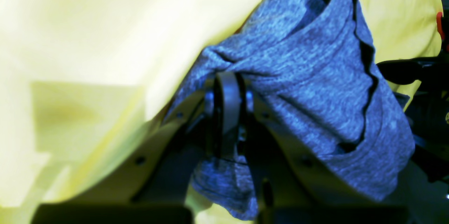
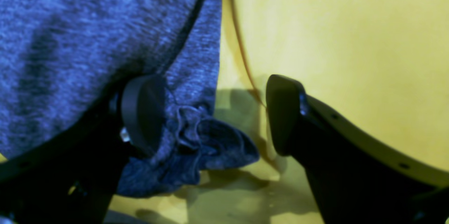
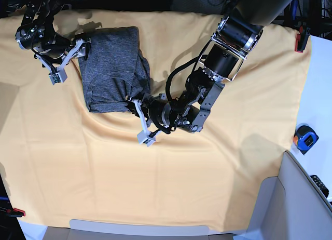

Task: Fold the T-shirt properly

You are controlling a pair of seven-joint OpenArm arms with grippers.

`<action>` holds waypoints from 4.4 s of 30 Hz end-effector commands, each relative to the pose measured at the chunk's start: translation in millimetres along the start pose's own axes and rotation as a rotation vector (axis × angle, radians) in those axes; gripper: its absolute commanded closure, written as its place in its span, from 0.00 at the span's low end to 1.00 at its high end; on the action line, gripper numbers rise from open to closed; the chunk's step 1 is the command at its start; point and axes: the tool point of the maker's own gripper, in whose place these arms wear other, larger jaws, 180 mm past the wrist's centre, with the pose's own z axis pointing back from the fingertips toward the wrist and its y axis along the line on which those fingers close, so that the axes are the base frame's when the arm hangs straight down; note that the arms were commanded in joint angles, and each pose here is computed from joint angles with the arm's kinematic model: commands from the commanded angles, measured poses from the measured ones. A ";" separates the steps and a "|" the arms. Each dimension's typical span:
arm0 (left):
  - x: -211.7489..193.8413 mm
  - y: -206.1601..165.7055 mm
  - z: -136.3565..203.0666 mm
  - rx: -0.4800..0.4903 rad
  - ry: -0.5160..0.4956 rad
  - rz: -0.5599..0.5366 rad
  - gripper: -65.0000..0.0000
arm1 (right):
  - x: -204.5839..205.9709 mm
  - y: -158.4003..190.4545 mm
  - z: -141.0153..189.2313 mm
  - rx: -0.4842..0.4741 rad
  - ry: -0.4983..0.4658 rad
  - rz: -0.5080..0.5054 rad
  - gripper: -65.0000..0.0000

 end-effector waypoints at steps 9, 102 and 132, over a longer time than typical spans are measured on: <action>30.3 -6.4 8.6 -0.003 -0.074 -0.038 0.99 | -1.3 31.1 -0.1 0.057 -0.008 -0.009 0.34; 21.0 -33.8 117.8 -0.037 -0.495 0.173 1.00 | -100.3 -118.0 140.2 -0.524 -0.057 -0.461 1.00; -466.6 68.5 148.7 0.680 -0.317 1.440 1.00 | -360.2 24.8 3.6 -0.059 0.846 -0.713 1.00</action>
